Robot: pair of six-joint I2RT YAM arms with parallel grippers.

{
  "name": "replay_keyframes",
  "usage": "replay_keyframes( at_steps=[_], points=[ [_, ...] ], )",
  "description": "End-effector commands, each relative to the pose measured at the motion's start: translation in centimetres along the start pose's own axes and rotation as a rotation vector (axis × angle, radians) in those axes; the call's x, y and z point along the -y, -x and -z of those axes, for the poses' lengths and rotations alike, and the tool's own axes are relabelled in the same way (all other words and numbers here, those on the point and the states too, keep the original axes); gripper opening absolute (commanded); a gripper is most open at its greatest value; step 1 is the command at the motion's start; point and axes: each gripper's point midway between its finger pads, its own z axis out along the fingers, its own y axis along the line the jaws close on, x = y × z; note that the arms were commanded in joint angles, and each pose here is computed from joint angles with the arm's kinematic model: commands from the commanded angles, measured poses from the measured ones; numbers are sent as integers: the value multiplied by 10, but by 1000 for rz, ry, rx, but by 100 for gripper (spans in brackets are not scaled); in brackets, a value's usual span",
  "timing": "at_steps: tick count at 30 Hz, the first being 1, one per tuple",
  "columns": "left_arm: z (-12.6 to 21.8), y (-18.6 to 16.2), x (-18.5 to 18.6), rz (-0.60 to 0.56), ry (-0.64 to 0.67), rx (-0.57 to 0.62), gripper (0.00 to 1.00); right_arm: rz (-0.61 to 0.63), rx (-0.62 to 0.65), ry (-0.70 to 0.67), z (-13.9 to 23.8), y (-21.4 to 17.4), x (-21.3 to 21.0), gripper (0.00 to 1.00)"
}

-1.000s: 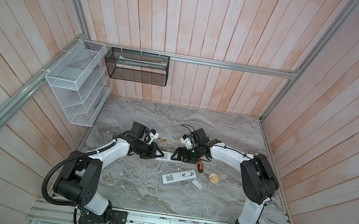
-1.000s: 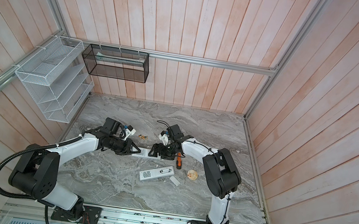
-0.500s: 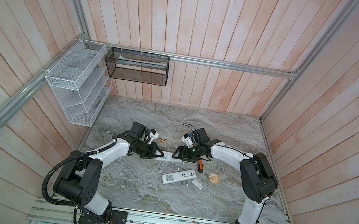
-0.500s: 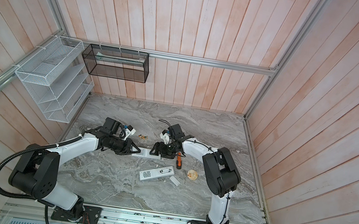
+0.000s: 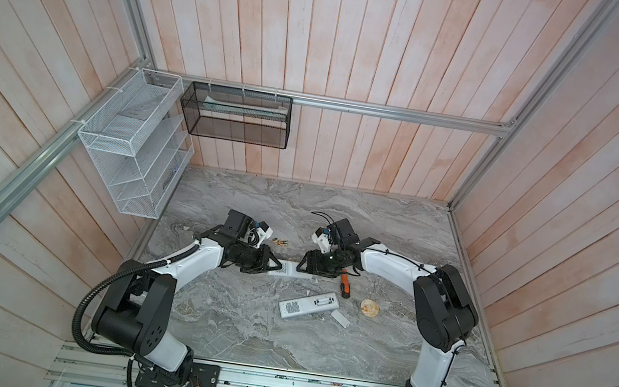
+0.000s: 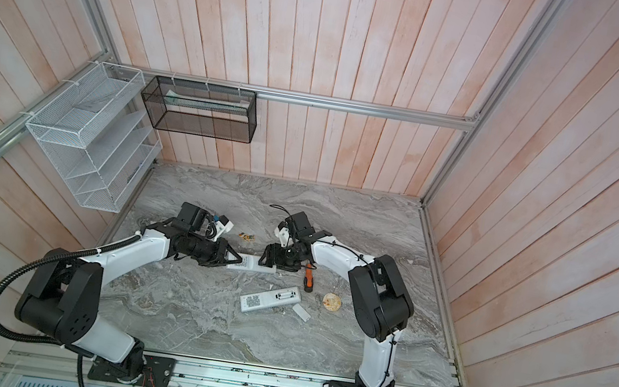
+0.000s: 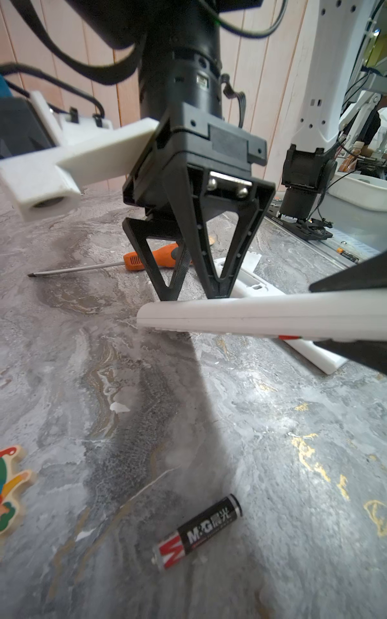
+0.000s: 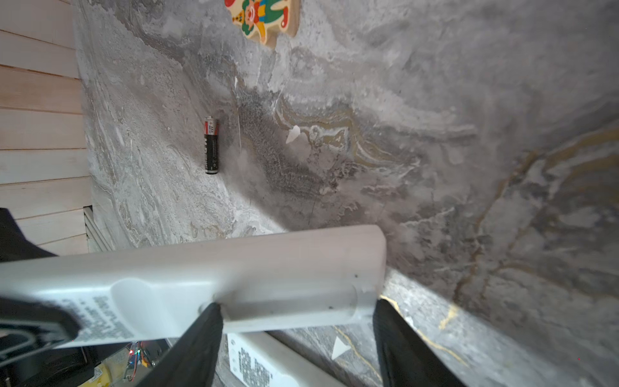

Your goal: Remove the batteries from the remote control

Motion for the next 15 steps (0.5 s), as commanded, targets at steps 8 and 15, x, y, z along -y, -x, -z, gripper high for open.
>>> replay_keyframes(
  at_steps=[8,15],
  points=[
    [13,5,-26,-22,248,7,1,-33,55,-373,28,2,57,75],
    [31,10,-41,-61,420,24,0,-20,98,-469,72,-5,60,77]
  ],
)
